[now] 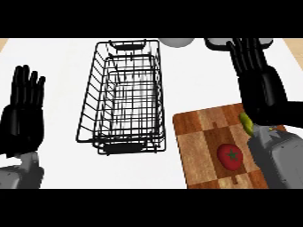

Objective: Pick the tomato from the cutting board and place it in the tiered basket

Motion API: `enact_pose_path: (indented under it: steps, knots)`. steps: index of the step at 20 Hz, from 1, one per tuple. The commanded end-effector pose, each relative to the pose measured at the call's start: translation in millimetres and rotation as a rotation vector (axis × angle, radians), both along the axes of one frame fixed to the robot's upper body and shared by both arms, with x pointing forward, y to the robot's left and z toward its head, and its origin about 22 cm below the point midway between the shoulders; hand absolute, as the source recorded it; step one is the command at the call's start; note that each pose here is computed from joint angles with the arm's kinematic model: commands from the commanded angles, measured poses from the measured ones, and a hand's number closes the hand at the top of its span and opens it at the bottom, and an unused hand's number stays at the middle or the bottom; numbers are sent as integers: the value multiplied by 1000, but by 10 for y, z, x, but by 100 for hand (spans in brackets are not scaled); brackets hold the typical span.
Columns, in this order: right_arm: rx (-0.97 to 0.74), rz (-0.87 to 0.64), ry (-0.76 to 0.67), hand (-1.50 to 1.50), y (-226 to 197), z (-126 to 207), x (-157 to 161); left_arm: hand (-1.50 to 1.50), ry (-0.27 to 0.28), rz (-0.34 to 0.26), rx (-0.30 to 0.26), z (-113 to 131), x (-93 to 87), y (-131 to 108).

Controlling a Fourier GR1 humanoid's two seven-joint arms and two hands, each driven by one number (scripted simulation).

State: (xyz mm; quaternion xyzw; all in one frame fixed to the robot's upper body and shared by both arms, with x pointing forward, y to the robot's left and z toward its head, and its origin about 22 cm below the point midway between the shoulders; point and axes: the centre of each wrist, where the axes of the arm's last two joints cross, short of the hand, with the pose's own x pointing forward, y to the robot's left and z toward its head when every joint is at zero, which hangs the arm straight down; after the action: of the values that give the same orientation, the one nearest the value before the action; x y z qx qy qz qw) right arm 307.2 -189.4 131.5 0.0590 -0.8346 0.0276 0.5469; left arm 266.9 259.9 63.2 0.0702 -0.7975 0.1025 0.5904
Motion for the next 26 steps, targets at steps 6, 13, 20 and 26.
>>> enact_pose_path:
  steps: [6,13,20,26]
  knots:
    - [-69,775,-163,150,446,-47,-663,0,361,-136,143,-386,-162,257]
    - [-325,126,74,-150,-541,-1038,-1056,0,465,-228,126,-286,-214,355]
    - [-799,77,-100,-150,-1089,-348,-1111,0,470,-219,131,-426,-329,508]
    - [-1304,224,5,-150,-1162,174,-1146,0,450,-213,138,-282,-200,410]
